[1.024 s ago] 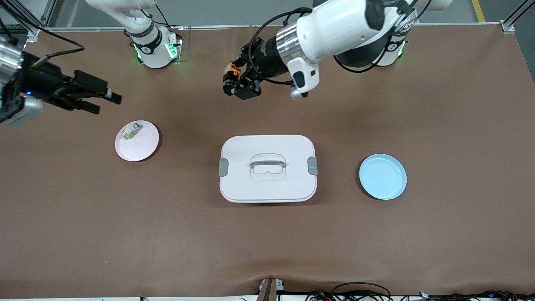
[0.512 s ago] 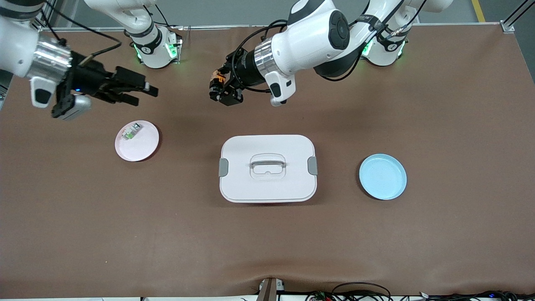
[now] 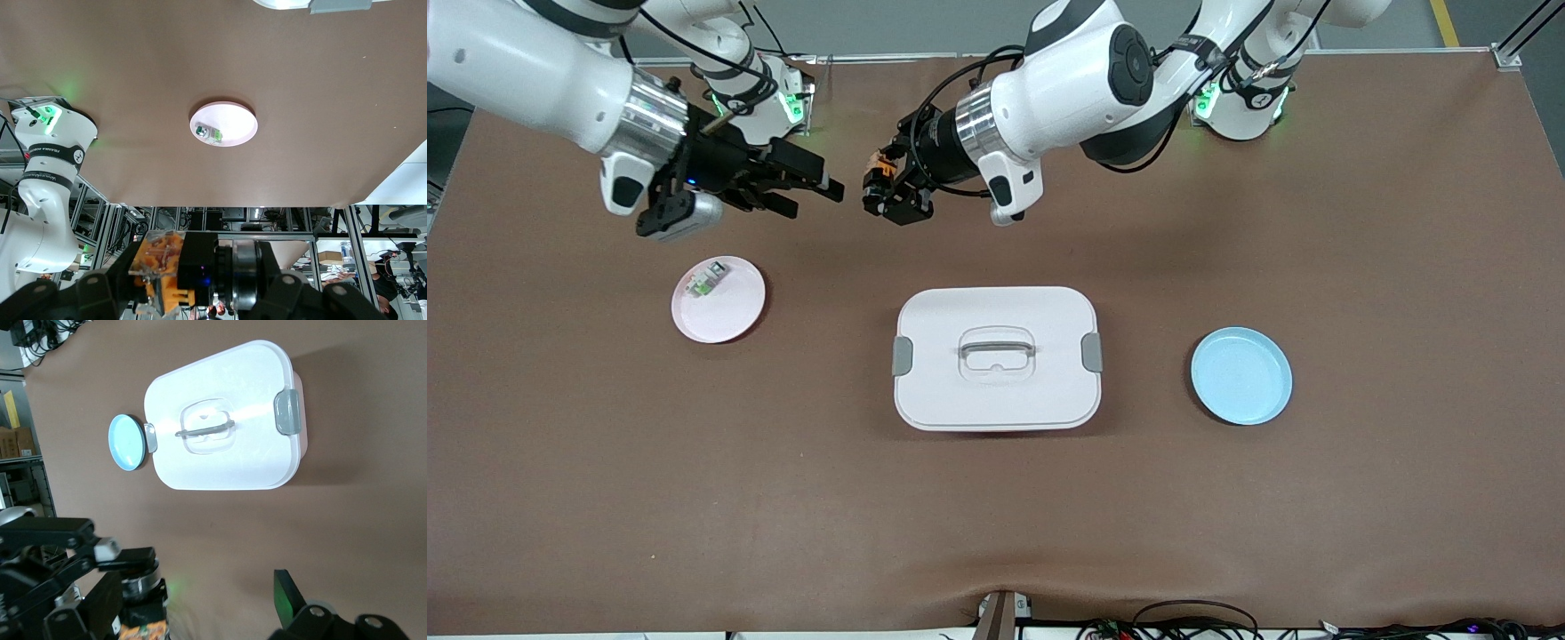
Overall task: Transfer orange switch to right arm and place
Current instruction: 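Grasp the switch with the right gripper while the left gripper holds it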
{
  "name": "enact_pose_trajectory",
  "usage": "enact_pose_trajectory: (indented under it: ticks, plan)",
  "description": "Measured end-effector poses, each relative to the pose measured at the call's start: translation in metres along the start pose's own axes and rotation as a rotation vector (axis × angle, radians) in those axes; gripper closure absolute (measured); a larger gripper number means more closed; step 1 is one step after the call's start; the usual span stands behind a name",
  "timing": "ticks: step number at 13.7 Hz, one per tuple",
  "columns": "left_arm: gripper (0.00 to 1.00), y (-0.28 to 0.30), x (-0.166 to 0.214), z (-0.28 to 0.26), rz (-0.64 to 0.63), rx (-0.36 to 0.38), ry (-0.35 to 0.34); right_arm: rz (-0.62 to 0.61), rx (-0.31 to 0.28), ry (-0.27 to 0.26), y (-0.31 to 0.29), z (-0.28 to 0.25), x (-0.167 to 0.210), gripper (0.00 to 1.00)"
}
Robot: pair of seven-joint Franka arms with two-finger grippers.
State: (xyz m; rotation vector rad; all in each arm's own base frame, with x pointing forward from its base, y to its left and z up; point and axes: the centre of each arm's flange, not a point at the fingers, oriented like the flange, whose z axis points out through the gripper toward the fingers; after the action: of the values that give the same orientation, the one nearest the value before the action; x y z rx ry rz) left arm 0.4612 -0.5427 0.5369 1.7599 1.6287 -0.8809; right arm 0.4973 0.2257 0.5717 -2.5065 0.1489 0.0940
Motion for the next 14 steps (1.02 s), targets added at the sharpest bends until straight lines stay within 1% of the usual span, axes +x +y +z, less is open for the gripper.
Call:
enact_pose_trajectory:
  ticks: [2, 3, 5, 8, 14]
  plan:
    - [0.27, 0.0, 0.0, 0.0, 0.001, -0.001, 0.0, 0.029, -0.001, 0.002, -0.011, 0.017, -0.008, 0.0]
    - [0.27, 0.0, 0.0, 0.0, 0.001, 0.0, 0.001, 0.042, 0.003, 0.007, -0.017, 0.021, -0.012, 0.0]
    - [0.27, 0.001, 0.0, 0.0, 0.0, -0.001, 0.001, 0.064, 0.013, -0.001, -0.024, 0.024, -0.017, 0.0]
    - [0.27, 0.001, 0.0, 0.0, 0.001, -0.001, 0.001, 0.062, 0.023, -0.011, -0.03, 0.029, -0.022, 0.0]
    - [0.27, 0.001, 0.0, 0.0, 0.001, -0.001, 0.001, 0.057, 0.014, -0.029, -0.032, 0.04, -0.028, 0.0]
